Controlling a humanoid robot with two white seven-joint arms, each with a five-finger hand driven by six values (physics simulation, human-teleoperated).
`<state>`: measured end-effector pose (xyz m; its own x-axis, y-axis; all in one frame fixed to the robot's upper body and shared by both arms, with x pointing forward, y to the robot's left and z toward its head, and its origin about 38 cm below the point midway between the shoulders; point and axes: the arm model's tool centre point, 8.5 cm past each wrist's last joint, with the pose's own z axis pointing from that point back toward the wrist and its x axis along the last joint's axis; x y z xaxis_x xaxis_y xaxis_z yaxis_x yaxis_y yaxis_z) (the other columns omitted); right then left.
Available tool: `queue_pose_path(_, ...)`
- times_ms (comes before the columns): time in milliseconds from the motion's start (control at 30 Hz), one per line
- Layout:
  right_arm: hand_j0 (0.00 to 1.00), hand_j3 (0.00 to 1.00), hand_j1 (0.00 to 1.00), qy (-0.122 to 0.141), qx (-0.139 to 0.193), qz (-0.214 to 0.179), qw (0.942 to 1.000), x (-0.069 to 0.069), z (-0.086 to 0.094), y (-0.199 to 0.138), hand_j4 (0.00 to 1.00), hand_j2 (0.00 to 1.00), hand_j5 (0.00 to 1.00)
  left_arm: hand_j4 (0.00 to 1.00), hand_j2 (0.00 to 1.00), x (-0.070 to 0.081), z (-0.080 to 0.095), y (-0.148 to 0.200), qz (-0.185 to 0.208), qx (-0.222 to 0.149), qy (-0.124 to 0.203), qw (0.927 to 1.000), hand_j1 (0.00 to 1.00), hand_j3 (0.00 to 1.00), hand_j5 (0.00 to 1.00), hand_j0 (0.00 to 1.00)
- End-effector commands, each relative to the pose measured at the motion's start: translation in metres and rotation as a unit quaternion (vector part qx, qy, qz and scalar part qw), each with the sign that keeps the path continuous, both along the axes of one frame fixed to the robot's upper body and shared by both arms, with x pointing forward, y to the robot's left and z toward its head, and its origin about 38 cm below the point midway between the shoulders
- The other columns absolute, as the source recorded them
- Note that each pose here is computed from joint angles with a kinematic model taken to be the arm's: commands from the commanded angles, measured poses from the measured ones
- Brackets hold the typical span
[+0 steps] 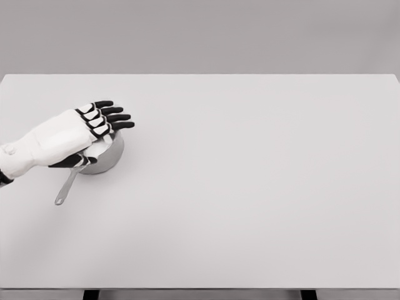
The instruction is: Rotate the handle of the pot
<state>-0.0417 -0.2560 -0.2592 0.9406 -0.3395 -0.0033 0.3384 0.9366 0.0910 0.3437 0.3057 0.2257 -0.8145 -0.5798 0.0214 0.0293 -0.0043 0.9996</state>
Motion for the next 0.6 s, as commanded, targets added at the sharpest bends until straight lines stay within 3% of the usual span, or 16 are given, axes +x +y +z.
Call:
queue_pose_path(0, 1.00, 1.00, 1.00, 0.000, 0.000, 0.000, 1.0000, 0.000, 0.000, 0.000, 1.00, 1.00, 1.00, 1.00, 1.00, -0.004, -0.012, -0.005, -0.011, 0.018, 0.024, 0.9995, 1.00, 1.00, 1.00, 1.00)
queue_pose_path(133, 1.00, 1.00, 1.00, -0.001, 0.000, 0.000, 1.0000, 0.000, 0.000, 0.000, 1.00, 1.00, 1.00, 1.00, 1.00, -0.008, -0.027, -0.013, -0.026, 0.041, 0.040, 0.9981, 1.00, 1.00, 1.00, 1.00)
queue_pose_path(433, 1.00, 1.00, 1.00, 0.000, 0.000, 0.000, 1.0000, 0.000, 0.000, 0.000, 1.00, 1.00, 1.00, 1.00, 1.00, 0.001, -0.016, -0.027, -0.065, 0.083, 0.030, 0.9939, 1.00, 1.00, 1.00, 1.00)
queue_pose_path(567, 1.00, 1.00, 1.00, 0.000, 0.000, 0.000, 1.0000, 0.000, 0.000, 0.000, 1.00, 1.00, 1.00, 1.00, 1.00, -0.007, -0.029, -0.029, -0.082, 0.099, 0.055, 0.9902, 1.00, 1.00, 1.00, 1.00)
